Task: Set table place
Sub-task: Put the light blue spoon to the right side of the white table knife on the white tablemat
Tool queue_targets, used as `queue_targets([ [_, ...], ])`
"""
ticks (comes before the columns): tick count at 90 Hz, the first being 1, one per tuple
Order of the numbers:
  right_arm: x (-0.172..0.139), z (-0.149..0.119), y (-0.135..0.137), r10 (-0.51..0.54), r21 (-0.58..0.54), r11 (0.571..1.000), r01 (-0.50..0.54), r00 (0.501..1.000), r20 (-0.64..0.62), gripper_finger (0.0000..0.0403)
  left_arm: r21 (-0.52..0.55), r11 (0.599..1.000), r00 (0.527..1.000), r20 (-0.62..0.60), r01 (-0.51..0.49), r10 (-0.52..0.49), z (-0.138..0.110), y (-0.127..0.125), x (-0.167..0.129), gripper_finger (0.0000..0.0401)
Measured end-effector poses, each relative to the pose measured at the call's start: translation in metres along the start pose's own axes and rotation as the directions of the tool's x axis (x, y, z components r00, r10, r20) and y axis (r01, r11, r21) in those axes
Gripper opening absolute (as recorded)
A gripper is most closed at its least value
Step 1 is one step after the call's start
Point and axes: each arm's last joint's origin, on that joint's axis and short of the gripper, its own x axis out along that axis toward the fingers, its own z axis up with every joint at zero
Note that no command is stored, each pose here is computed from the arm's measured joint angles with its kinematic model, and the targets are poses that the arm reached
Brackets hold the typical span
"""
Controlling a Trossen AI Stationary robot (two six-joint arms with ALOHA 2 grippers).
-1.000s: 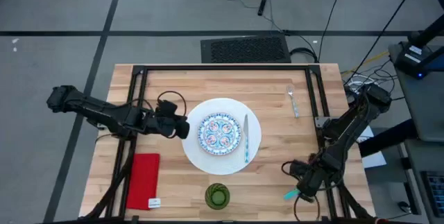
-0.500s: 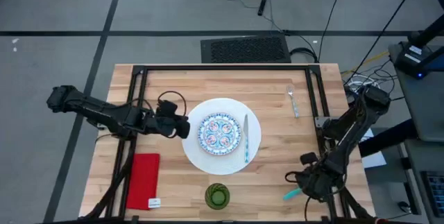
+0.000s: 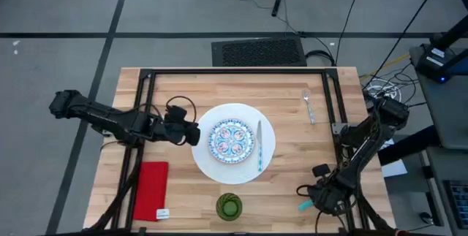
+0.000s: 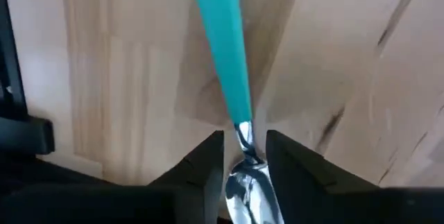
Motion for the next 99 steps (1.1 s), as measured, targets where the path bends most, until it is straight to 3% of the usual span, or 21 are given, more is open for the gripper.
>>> queue_targets([
  [23,0.011,0.003,0.008,-0.002,-0.043,0.999,0.003,1.000,0.029,0.0108,-0.007,1.000,1.000,0.005,0.010,-0.010,0.001,-0.001,0.000,0.0000],
  [33,0.017,0.004,0.007,-0.033,-0.030,0.999,0.032,0.999,-0.005,0.0083,-0.014,1.000,1.000,0.009,0.020,-0.020,0.001,-0.002,0.000,0.0000],
  [47,0.024,0.005,0.006,-0.059,-0.022,0.998,0.058,0.997,-0.040,0.0019,-0.014,1.000,1.000,0.009,0.020,-0.020,0.001,-0.002,0.000,0.0000],
  [61,0.020,0.007,0.006,-0.065,-0.015,0.998,0.064,0.997,-0.052,0.0016,-0.014,1.000,1.000,0.009,0.020,-0.020,0.001,-0.002,0.000,0.0000],
  [73,0.000,0.003,0.008,-0.137,-0.118,0.986,0.121,0.981,-0.137,0.0013,-0.013,1.000,1.000,0.009,0.020,-0.020,0.001,-0.002,0.000,0.0000],
  [99,-0.055,0.028,0.018,-0.091,-0.371,0.927,0.055,0.993,-0.080,0.0012,-0.011,1.000,1.000,0.009,0.019,-0.018,0.001,-0.002,0.000,0.0000],
])
